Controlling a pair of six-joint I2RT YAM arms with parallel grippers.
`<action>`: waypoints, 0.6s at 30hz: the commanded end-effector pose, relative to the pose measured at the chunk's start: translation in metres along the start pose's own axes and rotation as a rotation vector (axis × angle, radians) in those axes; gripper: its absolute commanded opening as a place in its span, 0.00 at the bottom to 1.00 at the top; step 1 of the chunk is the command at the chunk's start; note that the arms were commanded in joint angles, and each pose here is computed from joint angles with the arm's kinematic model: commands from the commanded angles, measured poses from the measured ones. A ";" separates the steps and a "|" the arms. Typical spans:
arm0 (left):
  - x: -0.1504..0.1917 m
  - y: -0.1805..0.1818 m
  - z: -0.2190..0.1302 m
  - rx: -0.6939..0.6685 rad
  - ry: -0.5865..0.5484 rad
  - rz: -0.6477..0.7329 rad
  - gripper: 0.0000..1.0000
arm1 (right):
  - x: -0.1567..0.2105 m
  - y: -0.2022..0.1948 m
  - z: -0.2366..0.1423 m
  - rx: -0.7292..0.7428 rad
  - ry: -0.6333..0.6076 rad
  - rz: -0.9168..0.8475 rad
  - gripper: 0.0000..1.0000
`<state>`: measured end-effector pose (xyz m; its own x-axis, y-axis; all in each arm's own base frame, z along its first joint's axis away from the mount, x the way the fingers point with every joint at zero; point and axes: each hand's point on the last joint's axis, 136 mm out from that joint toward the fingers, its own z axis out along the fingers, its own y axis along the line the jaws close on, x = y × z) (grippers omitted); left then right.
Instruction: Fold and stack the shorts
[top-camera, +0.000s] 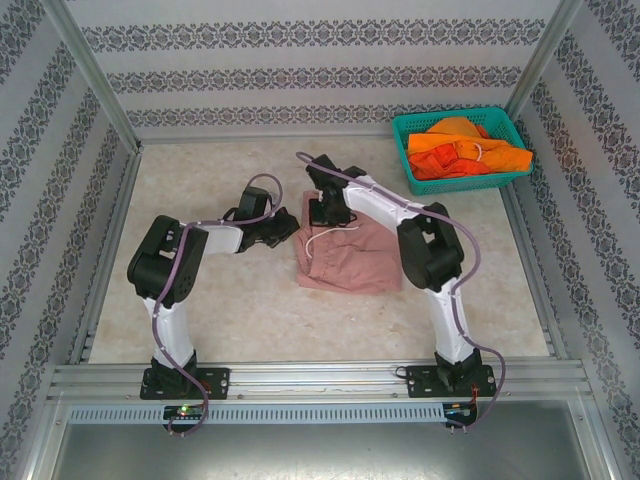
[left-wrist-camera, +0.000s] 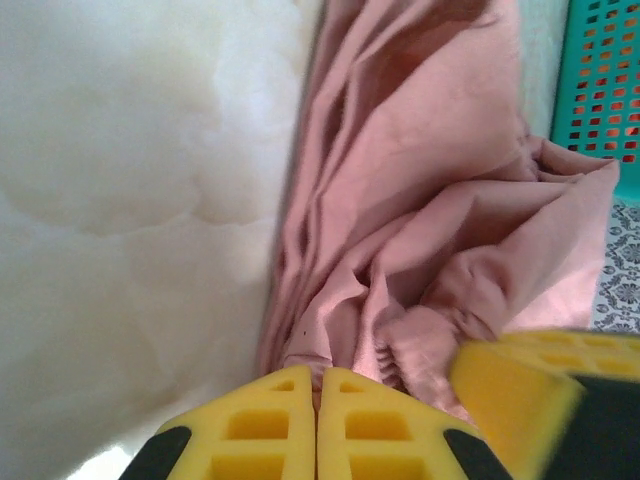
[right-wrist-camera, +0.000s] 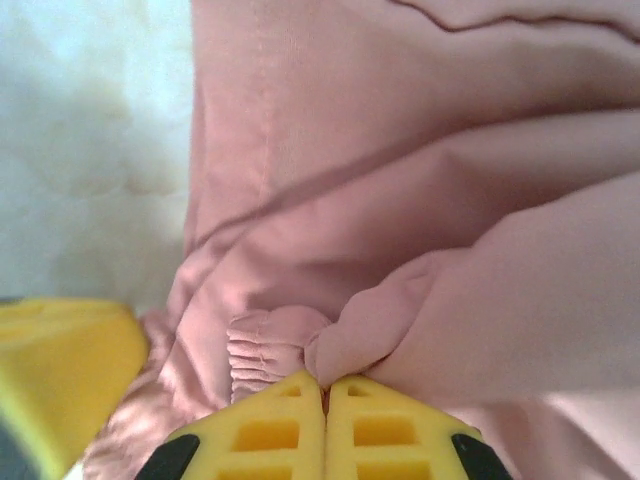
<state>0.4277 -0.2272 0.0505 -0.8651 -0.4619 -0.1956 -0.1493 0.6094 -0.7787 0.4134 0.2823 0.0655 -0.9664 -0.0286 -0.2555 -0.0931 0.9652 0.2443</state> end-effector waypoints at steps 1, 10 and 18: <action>-0.020 -0.052 -0.025 0.073 -0.037 0.115 0.00 | -0.029 0.020 -0.068 -0.157 -0.182 0.015 0.00; -0.038 -0.095 -0.019 0.140 0.006 0.195 0.00 | -0.032 0.034 -0.095 -0.281 -0.227 -0.010 0.00; -0.072 -0.058 0.005 0.022 -0.023 0.205 0.23 | -0.050 0.041 -0.046 -0.350 -0.193 0.142 0.00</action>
<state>0.4959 -0.2515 0.1266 -0.8603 -0.3587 -0.3623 0.0682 0.6233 -0.7790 0.4370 0.2897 0.1505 -0.8978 0.1205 -0.4236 -0.1156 0.8636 0.4908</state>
